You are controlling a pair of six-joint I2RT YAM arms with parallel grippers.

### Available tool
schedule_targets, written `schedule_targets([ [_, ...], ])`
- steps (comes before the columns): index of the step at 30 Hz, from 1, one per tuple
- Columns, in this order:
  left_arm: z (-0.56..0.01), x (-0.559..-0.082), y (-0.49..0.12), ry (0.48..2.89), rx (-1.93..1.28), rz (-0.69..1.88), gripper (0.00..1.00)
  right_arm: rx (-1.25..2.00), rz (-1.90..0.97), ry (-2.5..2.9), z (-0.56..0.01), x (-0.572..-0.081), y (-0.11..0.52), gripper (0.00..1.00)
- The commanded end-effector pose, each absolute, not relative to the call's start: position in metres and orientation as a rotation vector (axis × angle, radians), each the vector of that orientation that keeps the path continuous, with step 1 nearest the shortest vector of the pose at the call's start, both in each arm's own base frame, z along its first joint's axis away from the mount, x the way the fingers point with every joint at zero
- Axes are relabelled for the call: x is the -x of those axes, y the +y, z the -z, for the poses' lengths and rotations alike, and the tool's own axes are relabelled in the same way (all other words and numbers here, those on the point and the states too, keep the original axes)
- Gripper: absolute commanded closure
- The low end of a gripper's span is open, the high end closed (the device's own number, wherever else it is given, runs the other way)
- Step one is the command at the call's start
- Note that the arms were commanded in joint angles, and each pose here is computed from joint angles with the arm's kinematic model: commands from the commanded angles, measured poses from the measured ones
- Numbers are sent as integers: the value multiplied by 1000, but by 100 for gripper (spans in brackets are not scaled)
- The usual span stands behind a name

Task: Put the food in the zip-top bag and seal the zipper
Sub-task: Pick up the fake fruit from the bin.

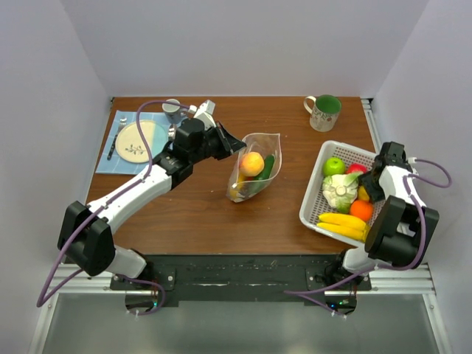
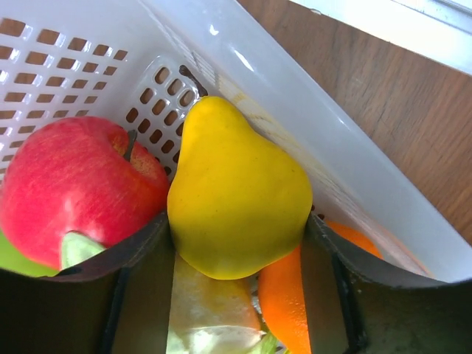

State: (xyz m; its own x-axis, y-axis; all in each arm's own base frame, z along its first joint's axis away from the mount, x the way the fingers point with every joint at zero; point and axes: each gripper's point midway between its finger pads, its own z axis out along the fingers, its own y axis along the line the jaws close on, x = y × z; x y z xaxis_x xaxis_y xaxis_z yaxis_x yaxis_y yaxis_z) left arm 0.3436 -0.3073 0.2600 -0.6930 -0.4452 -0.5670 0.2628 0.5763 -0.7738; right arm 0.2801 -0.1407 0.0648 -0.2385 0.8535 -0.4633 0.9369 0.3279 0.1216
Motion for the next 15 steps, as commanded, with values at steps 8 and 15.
schedule_targets([
  [8, -289, -353, -309, 1935, 128, 1189, 100, -1342, 205, 2087, -159, -284, -141, 80],
  [15, -292, -355, -309, 1923, 142, 1195, 100, -1168, 19, 2106, -202, -292, -102, 83],
])
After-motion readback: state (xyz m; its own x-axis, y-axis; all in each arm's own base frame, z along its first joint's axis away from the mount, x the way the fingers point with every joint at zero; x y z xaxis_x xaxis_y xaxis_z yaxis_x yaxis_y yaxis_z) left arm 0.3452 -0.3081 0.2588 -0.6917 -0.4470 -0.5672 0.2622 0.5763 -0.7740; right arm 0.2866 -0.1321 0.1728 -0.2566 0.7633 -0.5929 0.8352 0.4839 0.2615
